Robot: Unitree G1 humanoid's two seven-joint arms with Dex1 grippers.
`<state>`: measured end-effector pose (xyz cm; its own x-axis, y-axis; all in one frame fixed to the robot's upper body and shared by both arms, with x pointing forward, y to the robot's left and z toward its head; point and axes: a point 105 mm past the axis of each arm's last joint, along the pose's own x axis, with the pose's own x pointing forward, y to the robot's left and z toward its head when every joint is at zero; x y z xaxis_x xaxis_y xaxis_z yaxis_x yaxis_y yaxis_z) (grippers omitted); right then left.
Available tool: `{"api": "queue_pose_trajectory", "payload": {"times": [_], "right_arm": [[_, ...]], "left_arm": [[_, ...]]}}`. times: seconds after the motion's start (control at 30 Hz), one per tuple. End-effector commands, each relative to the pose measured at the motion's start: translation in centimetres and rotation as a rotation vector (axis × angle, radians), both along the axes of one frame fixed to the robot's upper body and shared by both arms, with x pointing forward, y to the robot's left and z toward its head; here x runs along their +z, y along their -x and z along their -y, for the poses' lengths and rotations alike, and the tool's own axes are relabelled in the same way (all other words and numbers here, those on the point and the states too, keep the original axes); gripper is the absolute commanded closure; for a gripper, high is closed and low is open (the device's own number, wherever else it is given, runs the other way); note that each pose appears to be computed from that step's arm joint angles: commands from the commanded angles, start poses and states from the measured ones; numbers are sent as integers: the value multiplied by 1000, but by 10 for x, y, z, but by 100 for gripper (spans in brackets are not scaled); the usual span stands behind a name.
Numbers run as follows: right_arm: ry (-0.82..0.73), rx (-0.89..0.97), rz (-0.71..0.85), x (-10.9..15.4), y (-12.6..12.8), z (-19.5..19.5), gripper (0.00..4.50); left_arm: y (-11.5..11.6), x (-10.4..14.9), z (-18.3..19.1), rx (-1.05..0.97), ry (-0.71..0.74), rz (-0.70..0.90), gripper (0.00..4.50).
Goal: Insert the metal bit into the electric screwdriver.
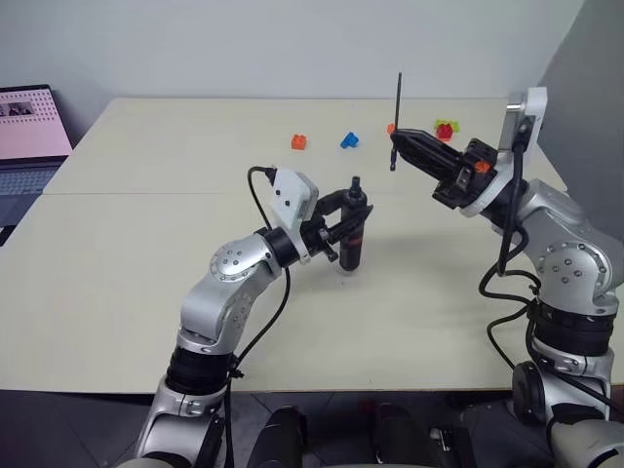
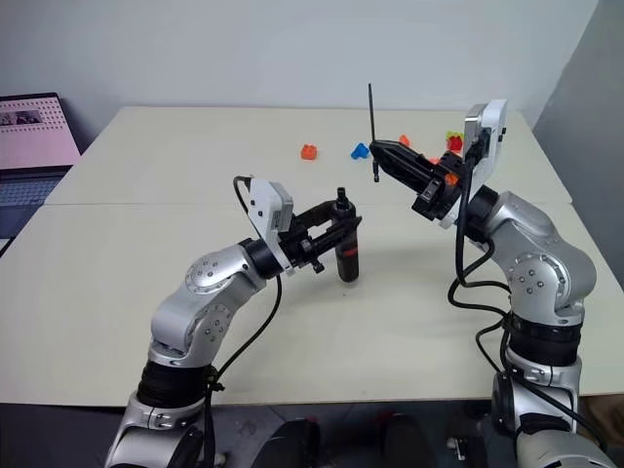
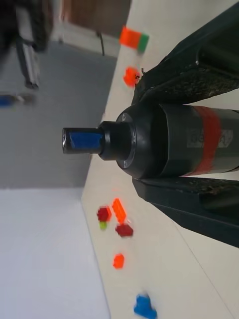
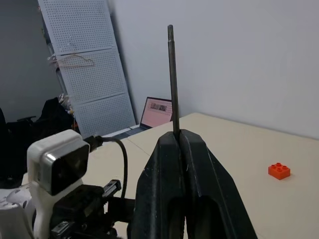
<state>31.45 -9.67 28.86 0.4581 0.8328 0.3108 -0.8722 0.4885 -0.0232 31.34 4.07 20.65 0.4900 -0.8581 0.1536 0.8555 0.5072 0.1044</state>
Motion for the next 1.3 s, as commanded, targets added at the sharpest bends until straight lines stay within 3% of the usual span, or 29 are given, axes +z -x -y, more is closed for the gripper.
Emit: {"api": "queue_pose_trajectory", "payload": {"times": [0.03, 0.53, 0.83, 1.3], "right_arm": [[-21, 13, 93, 14, 10, -2, 450], [-70, 121, 167, 6, 22, -7, 450], [-50, 238, 171, -6, 32, -17, 450], [-54, 276, 159, -19, 28, -28, 450]], "left_arm": [[16, -2, 5, -102, -40, 34, 286], [7, -26, -6, -133, -120, 62, 286], [0, -30, -11, -125, -152, 75, 286], [6, -32, -18, -115, -165, 69, 286]]}}
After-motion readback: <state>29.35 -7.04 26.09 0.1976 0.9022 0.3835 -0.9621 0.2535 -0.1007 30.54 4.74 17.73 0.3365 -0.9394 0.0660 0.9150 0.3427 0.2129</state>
